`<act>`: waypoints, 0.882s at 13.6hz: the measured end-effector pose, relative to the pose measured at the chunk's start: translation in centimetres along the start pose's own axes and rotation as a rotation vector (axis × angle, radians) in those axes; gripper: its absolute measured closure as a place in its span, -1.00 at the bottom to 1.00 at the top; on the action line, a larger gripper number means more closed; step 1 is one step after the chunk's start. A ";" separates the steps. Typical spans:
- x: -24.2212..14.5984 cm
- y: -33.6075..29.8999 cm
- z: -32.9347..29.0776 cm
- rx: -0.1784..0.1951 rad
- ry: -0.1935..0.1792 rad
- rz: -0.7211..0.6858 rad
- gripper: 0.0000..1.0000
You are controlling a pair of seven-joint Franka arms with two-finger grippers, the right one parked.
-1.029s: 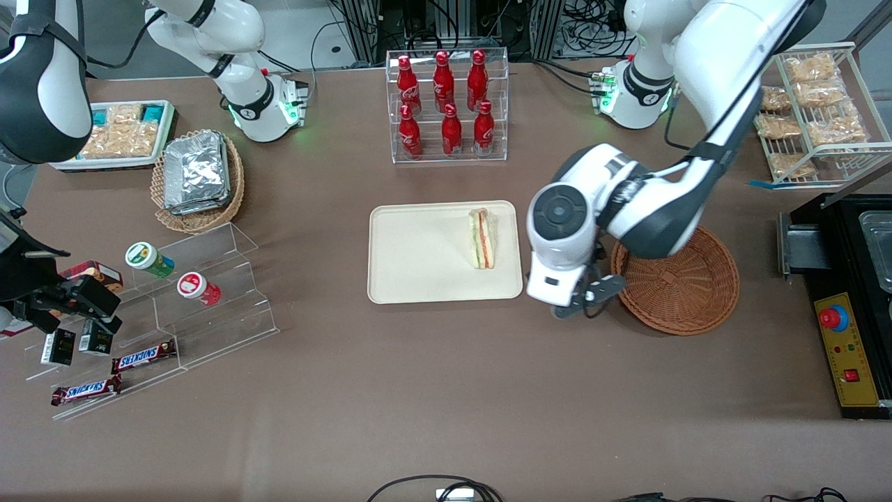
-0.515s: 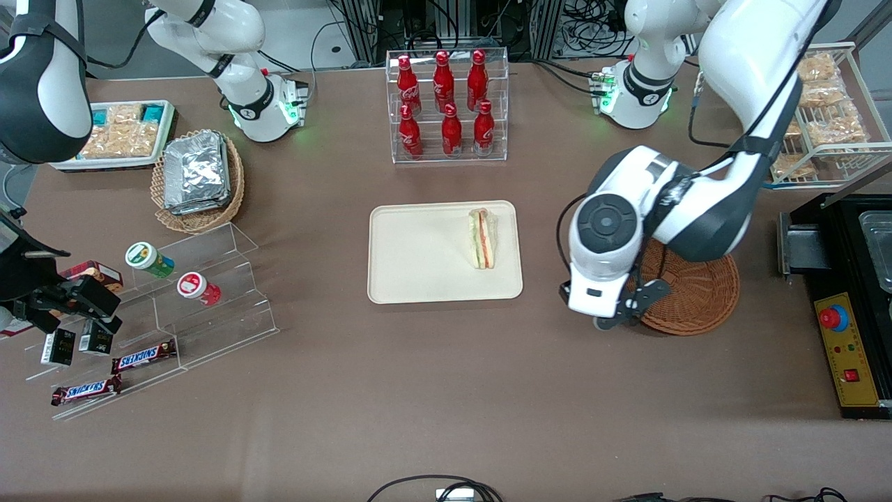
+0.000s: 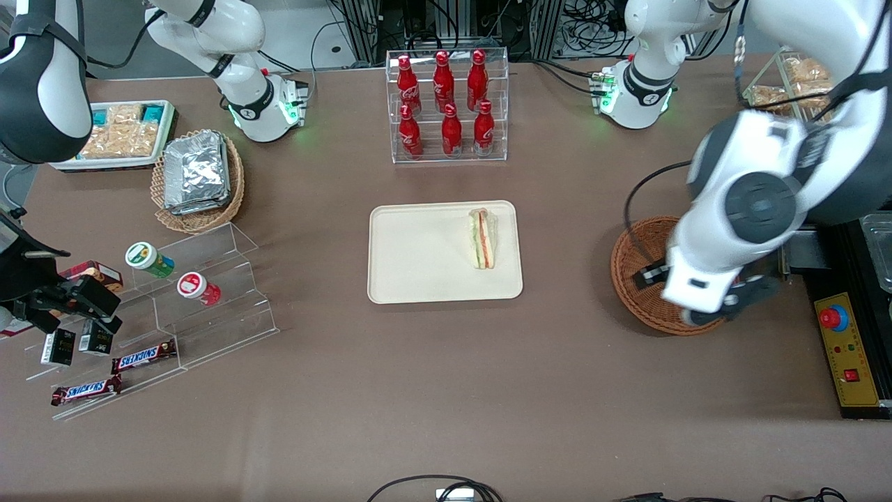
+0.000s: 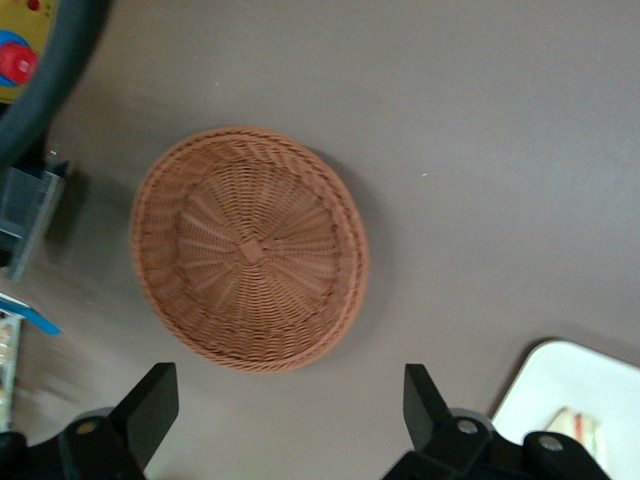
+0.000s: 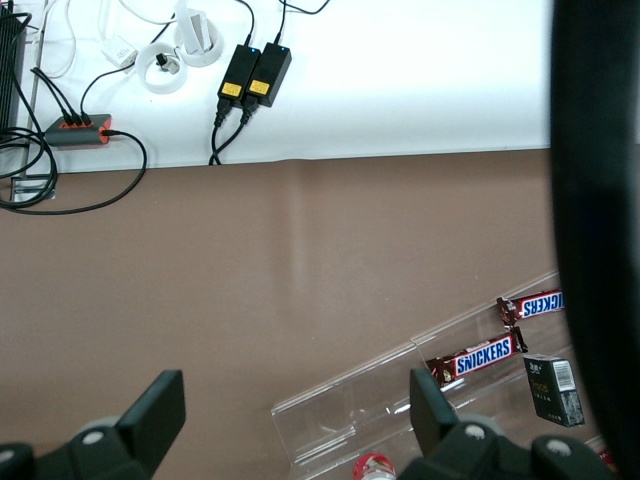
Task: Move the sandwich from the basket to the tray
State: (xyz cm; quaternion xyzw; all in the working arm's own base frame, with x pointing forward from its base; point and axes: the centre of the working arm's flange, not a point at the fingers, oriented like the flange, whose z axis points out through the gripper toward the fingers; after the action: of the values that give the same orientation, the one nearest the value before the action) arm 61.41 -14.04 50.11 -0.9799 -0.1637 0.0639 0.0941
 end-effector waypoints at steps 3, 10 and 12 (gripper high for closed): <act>-0.1 -5.5 -2.8 -0.004 -0.022 0.123 -0.99; -2.6 -11.6 -7.8 -0.086 -0.004 0.444 -0.99; -3.0 -13.2 -9.0 -0.101 0.016 0.501 -0.99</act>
State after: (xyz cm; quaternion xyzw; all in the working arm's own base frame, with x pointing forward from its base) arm 55.88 -4.27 61.84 -0.9939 0.0820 0.0691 0.0277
